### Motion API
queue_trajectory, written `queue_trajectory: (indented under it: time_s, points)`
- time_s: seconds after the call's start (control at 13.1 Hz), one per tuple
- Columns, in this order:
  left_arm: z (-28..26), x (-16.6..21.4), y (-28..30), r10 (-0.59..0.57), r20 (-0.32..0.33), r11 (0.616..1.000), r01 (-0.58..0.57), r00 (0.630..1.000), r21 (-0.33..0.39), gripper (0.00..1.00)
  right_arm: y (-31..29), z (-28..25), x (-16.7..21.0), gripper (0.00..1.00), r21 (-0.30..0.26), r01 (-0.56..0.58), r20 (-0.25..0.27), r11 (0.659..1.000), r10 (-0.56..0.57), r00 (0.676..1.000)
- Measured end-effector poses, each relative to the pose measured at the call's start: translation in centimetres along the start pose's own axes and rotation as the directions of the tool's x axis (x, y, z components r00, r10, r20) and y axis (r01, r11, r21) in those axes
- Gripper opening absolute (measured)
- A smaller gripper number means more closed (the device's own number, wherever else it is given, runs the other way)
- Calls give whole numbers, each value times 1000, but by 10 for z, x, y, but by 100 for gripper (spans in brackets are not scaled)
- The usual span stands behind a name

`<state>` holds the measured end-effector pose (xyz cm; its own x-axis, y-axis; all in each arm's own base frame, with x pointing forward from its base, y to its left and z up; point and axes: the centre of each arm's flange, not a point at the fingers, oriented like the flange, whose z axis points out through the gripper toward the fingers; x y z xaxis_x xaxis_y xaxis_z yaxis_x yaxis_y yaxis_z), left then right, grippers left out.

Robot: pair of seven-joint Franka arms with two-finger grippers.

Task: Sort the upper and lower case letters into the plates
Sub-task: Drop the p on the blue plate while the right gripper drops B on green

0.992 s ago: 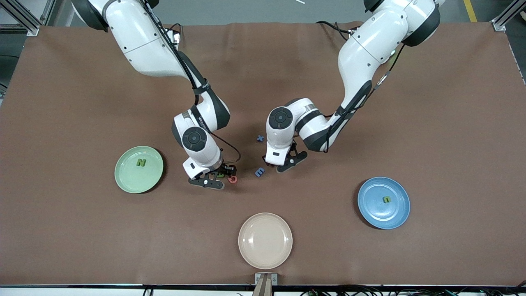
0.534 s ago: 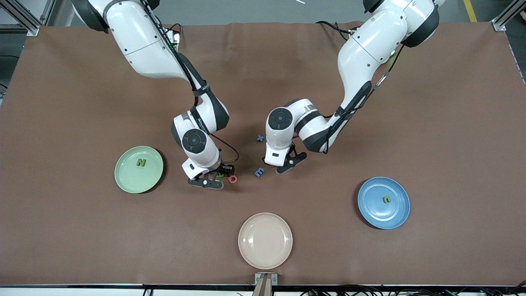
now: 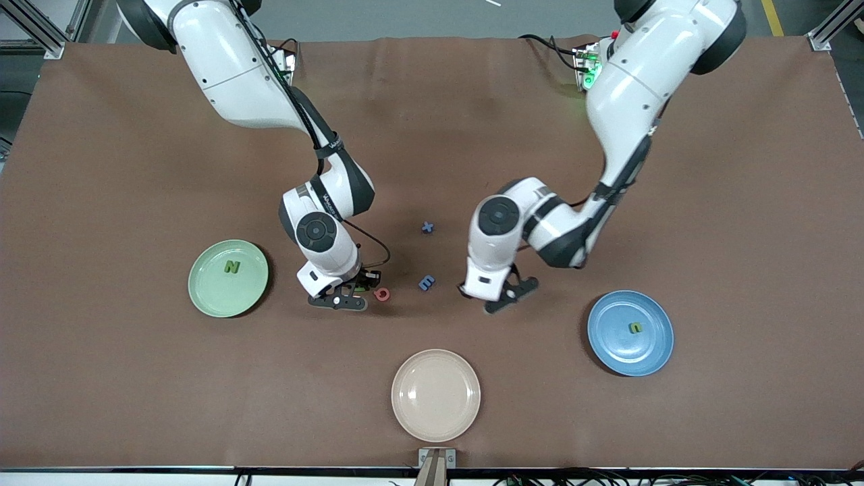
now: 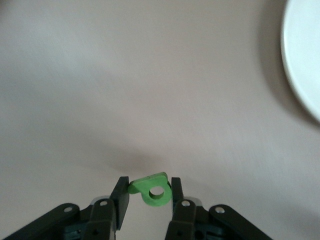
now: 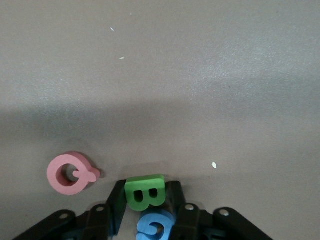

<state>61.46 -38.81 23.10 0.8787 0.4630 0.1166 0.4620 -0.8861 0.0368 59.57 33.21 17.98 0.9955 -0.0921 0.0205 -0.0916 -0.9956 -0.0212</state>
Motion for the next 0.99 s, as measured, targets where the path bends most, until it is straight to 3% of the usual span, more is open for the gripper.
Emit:
queue_trajectory:
  time_s: [0.23, 0.38, 0.61, 0.84, 0.92, 0.99]
  points:
    - [-26, 85, -56, 50, -23, 998, -49, 998, 43, 38, 13, 0, 9, 35, -6, -3, -1, 1000, 3, 1000]
    - [-29, 130, -101, 83, -14, 994, -81, 996, 72, 38, 47, -7, 26, 35, -29, 38, 35, 999, -37, 999]
    - [-7, 165, -157, 117, 30, 987, -120, 993, 110, 38, 126, -43, 57, 35, -31, 127, 68, 991, -125, 990]
    - [2, 190, -195, 111, 49, 986, -117, 993, 122, 38, 213, -60, 60, 35, -18, 207, 94, 978, -204, 974]
    - [4, 193, -200, 112, 49, 986, -117, 993, 120, 43, 234, -59, 55, 35, -15, 214, 110, 977, -211, 971]
    - [4, 194, -201, 111, 49, 986, -116, 993, 118, 53, 249, -55, 49, 35, -12, 212, 127, 977, -209, 970]
